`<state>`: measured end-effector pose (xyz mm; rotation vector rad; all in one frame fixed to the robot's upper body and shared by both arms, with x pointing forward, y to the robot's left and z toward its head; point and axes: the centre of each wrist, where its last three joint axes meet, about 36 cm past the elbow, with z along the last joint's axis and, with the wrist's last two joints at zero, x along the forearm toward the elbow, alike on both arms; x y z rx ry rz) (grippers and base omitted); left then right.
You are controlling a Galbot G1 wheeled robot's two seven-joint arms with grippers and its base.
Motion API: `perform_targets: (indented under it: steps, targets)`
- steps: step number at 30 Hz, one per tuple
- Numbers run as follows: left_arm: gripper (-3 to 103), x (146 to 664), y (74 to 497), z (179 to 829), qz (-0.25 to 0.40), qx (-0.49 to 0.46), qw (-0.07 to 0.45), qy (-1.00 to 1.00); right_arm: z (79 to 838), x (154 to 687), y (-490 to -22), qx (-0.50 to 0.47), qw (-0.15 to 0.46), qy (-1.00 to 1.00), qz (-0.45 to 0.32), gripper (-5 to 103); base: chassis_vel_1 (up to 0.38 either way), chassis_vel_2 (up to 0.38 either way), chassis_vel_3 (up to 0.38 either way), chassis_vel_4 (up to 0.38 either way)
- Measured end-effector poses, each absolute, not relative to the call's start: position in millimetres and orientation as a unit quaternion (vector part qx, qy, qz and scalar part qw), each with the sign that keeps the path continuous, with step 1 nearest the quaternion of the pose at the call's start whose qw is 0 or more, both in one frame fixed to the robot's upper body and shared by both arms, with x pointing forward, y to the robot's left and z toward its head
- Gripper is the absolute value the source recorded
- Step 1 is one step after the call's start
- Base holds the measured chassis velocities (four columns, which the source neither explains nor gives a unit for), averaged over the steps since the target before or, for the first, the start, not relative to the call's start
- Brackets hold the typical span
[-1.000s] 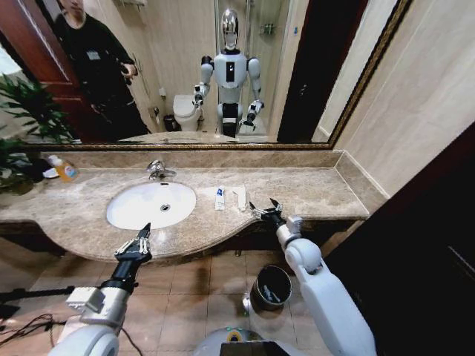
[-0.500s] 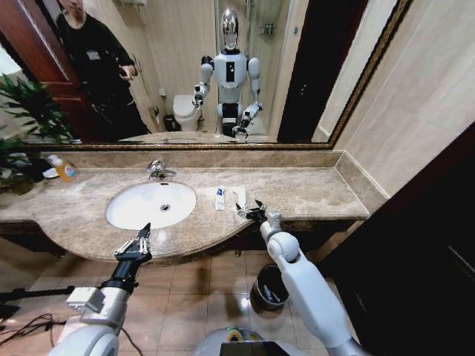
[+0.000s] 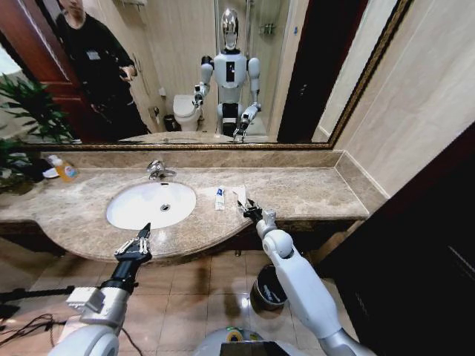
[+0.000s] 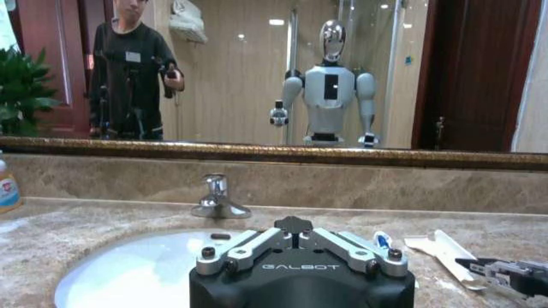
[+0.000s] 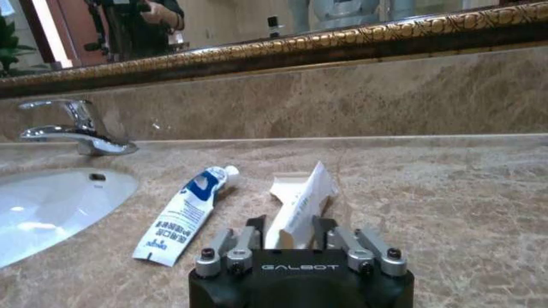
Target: Pick up the trash from the sink and place it in the trash bin.
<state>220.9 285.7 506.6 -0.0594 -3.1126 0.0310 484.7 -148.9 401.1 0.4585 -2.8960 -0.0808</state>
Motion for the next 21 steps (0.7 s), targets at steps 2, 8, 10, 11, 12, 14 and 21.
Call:
perform_targets:
  steps: [2,8,10,11,12,14,21]
  targets:
    - [0,220.9,285.7,506.6,0.010,-0.019,0.014,-1.000,398.1,483.1,-149.7,0.154,0.102,-0.983,-0.025,30,0.000,0.000,0.000,0.000]
    - [0,220.9,285.7,506.6,0.010,-0.019,0.014,-1.000,393.5,480.1,-149.3,0.153,0.099,-0.983,-0.022,9,0.000,0.000,0.000,0.000]
    - [0,220.9,285.7,506.6,0.010,-0.019,0.014,-1.000,392.8,478.9,-149.0,0.153,0.100,-0.983,-0.021,1,0.000,0.000,0.000,0.000]
    - [0,220.9,285.7,506.6,0.010,-0.019,0.014,-1.000,392.8,478.9,-149.0,0.153,0.100,-0.983,-0.021,1,0.000,0.000,0.000,0.000]
    - [0,220.9,285.7,506.6,0.010,-0.019,0.014,-1.000,393.2,478.4,-148.9,0.153,0.099,-0.983,-0.021,1,0.000,0.000,0.000,0.000]
    - [0,220.9,285.7,506.6,0.010,-0.019,0.014,-1.000,394.0,477.5,-149.2,0.153,0.097,-0.983,-0.021,0,0.000,0.000,0.000,0.000]
    - [0,220.9,285.7,506.6,0.010,-0.019,0.014,-1.000,396.9,474.3,-152.8,0.153,0.093,-0.984,-0.018,0,0.000,0.000,0.000,0.000]
